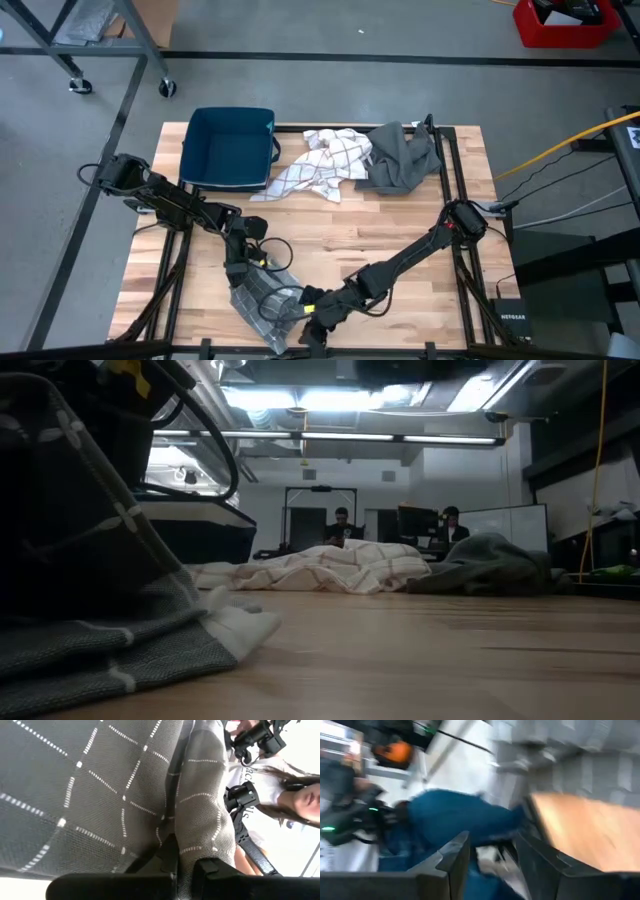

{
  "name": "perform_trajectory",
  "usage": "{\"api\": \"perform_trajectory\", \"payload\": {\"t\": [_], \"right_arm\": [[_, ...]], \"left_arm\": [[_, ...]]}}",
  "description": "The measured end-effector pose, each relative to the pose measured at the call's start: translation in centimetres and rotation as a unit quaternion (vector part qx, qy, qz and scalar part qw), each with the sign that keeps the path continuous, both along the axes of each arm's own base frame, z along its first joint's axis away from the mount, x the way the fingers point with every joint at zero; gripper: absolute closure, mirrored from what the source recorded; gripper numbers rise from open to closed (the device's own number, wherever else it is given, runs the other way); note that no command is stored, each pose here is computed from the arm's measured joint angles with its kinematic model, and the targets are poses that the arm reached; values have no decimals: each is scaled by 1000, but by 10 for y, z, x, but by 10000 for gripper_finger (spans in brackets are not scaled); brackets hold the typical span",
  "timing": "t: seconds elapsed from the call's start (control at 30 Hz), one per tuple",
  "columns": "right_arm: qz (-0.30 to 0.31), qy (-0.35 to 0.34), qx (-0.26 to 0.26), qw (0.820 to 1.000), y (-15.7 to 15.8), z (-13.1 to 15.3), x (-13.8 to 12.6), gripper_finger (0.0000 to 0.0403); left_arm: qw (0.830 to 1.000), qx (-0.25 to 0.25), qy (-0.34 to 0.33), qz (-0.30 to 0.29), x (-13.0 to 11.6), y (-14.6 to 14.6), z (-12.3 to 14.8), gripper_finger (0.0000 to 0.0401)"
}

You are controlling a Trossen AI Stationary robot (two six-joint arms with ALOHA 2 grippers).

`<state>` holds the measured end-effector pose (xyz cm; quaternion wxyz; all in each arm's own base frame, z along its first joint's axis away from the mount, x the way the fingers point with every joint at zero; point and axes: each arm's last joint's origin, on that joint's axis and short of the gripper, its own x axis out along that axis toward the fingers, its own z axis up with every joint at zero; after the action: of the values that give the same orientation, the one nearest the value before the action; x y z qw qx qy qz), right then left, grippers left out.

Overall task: Fold towel
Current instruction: Fold the gray patterned towel

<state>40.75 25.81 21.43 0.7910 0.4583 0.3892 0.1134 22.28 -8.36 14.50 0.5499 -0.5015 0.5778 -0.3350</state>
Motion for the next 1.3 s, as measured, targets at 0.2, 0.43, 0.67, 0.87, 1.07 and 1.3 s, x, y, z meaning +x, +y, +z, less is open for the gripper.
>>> {"api": "perform_trajectory", "payload": {"t": [0.2, 0.43, 0.67, 0.87, 1.07, 1.3], "right_arm": [[-41, -98, -16, 994, -1, 13, 8, 256], [-71, -120, -63, 988, -7, 12, 11, 276], [-71, -143, -111, 981, -13, 12, 15, 278], [-71, -146, -122, 979, -19, 12, 18, 278], [-34, -120, -92, 988, -16, -3, 22, 279], [-58, -89, -98, 989, -16, -21, 24, 279]], "left_arm": [[1000, -1, 6, 3, 0, 0, 0, 400], [1000, 1, -3, 20, 4, 8, 1, 400], [994, 45, -31, 92, 11, 24, -1, 400], [990, 48, -19, 131, 14, 38, -1, 400], [991, 28, 3, 132, 14, 41, 0, 400], [994, -4, 4, 113, 16, 35, 5, 400]]}}
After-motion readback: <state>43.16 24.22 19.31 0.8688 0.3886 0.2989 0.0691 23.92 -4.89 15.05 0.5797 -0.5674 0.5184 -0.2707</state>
